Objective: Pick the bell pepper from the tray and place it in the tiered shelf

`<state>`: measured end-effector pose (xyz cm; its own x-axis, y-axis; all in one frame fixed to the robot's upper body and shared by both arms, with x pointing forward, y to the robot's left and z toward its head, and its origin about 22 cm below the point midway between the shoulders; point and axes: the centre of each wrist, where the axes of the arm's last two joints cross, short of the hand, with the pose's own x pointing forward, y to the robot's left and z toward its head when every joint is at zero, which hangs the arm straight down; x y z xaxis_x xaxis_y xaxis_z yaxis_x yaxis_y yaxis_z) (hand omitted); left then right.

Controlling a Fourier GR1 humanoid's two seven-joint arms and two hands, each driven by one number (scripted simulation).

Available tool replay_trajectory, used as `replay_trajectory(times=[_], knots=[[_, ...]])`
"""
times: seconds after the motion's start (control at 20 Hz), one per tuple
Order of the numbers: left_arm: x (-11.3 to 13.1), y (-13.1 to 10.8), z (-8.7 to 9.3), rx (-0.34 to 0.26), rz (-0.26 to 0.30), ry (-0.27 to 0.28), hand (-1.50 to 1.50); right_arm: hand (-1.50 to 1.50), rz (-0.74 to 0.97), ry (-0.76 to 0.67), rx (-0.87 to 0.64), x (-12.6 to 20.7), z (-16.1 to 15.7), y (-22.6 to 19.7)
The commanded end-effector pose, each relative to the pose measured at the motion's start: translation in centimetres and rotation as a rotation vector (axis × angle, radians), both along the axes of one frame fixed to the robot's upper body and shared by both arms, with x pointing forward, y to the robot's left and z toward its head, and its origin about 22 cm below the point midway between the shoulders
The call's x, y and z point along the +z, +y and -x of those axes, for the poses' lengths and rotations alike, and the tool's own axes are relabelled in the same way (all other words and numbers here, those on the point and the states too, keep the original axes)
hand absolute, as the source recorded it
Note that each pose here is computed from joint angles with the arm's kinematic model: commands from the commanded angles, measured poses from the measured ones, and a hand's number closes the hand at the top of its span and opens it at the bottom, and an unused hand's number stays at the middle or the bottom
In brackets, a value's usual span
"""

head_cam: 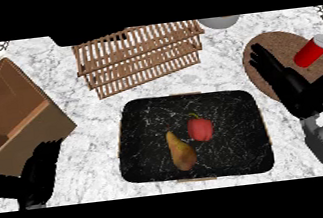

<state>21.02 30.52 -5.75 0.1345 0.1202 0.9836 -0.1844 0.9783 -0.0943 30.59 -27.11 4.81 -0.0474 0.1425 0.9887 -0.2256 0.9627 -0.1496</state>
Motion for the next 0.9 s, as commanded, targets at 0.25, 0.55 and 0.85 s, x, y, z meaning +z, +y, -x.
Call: replay_trajectory(times=[0.25, 0.55, 0.85], knots=[[0.1, 3.4, 0.7, 0.053, -0.142, 0.252, 0.00, 1.50, 0.362, -0.501, -0.409, 6.8, 0.6, -3.5], [1.0, 1.9, -0.4, -0.024, -0.099, 0.329, 0.00, -1.50, 0.433, -0.175, -0.713, -0.8, 7.9, -3.8], [2.2, 0.1, -1.3, -0.061, -0.092, 0.325, 0.00, -1.50, 0.499, -0.170, -0.470, 1.0, 14.1, 0.8]])
